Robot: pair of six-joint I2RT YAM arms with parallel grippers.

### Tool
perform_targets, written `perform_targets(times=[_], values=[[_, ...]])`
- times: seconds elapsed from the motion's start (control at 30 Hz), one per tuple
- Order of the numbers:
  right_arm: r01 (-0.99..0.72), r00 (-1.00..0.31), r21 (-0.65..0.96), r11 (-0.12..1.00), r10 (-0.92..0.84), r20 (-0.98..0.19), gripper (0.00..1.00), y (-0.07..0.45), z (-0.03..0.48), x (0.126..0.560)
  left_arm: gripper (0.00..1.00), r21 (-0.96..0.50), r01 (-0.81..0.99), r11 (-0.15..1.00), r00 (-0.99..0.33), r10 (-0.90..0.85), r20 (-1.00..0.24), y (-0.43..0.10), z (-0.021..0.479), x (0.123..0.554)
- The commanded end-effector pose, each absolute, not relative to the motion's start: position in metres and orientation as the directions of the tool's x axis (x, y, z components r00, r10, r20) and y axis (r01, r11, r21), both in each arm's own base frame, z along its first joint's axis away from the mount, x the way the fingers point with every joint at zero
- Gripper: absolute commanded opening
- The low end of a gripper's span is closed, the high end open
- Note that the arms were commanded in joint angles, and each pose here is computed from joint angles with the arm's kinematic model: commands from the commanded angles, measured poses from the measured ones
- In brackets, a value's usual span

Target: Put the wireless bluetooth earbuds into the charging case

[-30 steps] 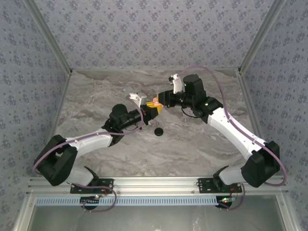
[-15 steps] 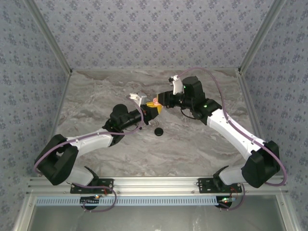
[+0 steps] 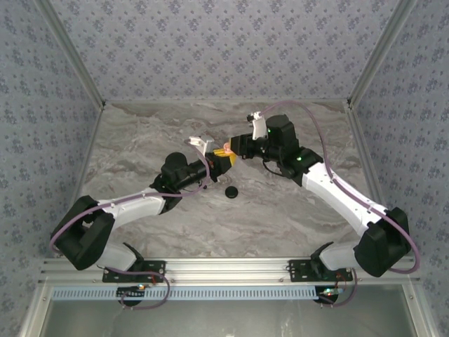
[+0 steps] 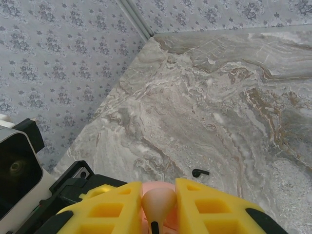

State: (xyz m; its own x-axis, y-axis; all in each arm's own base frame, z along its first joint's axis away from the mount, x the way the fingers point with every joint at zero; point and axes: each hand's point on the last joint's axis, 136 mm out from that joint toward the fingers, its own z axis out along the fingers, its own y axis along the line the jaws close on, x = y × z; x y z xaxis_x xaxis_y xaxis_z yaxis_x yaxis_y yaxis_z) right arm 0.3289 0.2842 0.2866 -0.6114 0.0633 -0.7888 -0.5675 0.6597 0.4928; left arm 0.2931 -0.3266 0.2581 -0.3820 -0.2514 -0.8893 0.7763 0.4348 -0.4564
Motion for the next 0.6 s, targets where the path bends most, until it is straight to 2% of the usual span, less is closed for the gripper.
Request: perform_targets(times=[0.0,0.57], values=[[-0.546,-0.665,0.518,0.659,0.035,-0.746,0.24,0.2868,0.2706,0.3135,0.10,-0.422,0.790,0.444,-0.267,-0.371,-0.890,-0.3195,0.3050,0.3038],[-0.556,-0.636,0.477,0.681,0.021,-0.771,0.24,0.2863,0.2757,0.3084,0.10,-0.424,0.755,0.500,-0.266,-0.358,-0.895,-0.3137,0.2979,0.3107]])
